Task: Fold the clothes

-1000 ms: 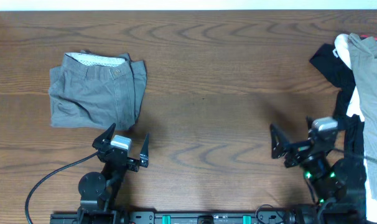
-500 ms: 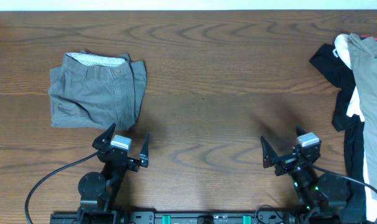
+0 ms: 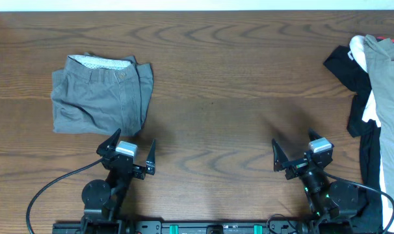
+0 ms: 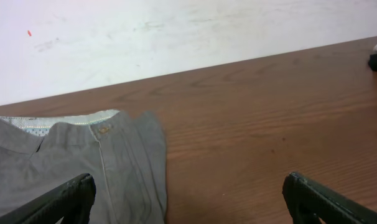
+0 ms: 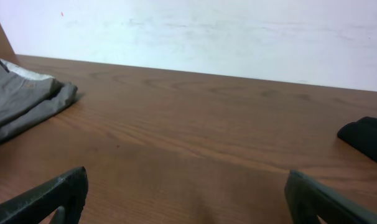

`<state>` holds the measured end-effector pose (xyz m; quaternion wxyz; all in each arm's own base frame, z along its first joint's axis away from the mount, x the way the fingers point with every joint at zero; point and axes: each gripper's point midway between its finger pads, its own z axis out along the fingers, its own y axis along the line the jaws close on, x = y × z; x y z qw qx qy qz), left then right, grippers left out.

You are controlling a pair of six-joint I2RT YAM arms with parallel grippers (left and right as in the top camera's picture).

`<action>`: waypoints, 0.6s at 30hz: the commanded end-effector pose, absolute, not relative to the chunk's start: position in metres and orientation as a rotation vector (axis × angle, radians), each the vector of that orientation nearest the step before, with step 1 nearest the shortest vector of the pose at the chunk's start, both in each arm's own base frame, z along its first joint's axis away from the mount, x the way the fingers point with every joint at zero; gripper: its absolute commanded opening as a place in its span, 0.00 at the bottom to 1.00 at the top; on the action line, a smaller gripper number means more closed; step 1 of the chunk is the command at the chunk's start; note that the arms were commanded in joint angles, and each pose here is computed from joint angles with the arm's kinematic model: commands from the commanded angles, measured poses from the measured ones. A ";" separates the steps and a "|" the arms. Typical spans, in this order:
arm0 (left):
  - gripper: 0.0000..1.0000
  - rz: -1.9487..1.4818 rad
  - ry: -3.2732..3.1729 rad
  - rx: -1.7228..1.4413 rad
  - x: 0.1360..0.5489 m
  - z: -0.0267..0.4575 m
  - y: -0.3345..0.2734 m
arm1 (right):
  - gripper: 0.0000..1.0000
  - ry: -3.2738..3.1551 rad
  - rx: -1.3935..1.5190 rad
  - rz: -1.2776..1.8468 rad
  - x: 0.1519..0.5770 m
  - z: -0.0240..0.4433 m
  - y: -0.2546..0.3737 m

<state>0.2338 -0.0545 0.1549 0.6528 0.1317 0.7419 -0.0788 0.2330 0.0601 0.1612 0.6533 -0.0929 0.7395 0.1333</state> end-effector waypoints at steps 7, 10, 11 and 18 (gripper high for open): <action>0.98 -0.191 1.715 0.288 0.234 0.141 -0.055 | 0.99 1.677 -0.220 0.291 0.233 0.158 0.060; 0.98 -0.191 1.715 0.288 0.234 0.141 -0.055 | 0.99 1.677 -0.220 0.291 0.233 0.158 0.060; 0.98 -0.191 1.715 0.288 0.234 0.141 -0.055 | 0.99 1.677 -0.221 0.291 0.233 0.158 0.060; 0.98 -0.191 1.715 0.288 0.234 0.141 -0.055 | 0.99 1.708 -0.218 0.294 0.234 0.151 0.060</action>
